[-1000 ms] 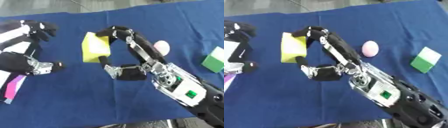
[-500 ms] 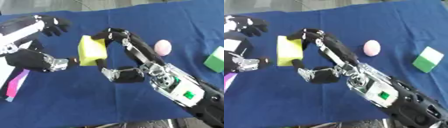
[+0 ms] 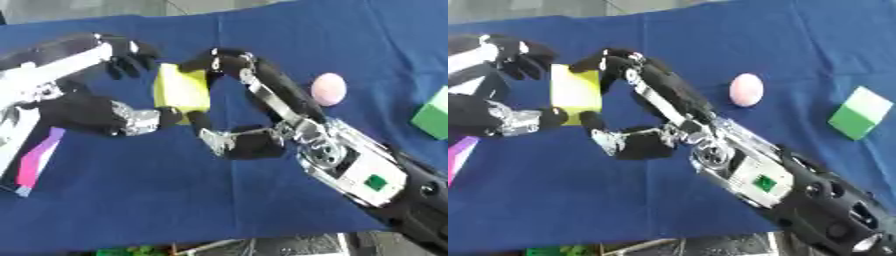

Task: Pick up the objects with one hand, pass them to the other hand, and then place them into the box on the other side of the table.

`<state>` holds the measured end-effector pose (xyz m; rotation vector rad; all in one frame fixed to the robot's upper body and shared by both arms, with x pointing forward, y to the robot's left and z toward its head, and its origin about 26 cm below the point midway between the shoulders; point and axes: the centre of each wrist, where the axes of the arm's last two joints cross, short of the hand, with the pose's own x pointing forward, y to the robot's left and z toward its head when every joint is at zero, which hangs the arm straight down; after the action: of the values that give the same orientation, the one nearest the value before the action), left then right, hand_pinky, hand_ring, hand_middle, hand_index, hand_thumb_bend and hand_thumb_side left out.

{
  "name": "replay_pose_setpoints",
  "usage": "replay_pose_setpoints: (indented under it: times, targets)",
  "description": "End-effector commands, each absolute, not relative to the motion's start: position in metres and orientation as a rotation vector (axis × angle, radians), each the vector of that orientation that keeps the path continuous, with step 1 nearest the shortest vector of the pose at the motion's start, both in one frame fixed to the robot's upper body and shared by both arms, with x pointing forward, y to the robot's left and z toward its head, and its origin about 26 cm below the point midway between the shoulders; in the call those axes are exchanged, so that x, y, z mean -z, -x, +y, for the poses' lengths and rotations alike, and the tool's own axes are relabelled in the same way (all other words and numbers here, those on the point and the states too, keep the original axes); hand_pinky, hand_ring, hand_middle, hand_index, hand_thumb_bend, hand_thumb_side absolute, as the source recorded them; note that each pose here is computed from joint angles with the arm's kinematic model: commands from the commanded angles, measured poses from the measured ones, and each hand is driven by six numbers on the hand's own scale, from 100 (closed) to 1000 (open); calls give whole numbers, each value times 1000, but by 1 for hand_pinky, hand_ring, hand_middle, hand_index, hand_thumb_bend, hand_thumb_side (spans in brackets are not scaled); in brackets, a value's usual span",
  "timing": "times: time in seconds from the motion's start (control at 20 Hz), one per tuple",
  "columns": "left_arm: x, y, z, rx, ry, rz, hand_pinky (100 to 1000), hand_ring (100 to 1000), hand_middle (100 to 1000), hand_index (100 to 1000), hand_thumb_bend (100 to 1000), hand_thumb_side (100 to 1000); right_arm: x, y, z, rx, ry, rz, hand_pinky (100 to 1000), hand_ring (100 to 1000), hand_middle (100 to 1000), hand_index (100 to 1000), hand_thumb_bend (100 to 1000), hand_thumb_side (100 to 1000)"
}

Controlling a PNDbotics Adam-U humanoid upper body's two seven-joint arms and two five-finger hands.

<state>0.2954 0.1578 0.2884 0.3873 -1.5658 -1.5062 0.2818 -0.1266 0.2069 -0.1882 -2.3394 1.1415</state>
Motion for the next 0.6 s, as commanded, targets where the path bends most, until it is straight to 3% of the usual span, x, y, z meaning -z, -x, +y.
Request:
replay_pose_setpoints:
  times: [0.05, 0.35, 0.55, 0.6]
  targets:
    - [-295, -293, 160, 1502, -383, -1549, 831, 798, 796, 927, 526, 657, -215, -280, -127, -1141, 206, -2373, 838, 617, 451, 697, 100, 100]
    - [-295, -293, 158, 1507, -348, -1522, 825, 792, 786, 920, 487, 634, -207, -280, -134, -1145, 182, -2373, 839, 615, 451, 698, 100, 100]
    - [-295, -292, 156, 1508, -325, -1522, 816, 785, 772, 895, 404, 588, -206, -281, -135, -1148, 159, -2376, 840, 615, 452, 699, 100, 100]
    - [-295, -292, 155, 1504, -322, -1525, 808, 779, 761, 888, 341, 552, -206, -280, -135, -1151, 155, -2375, 840, 615, 452, 700, 100, 100]
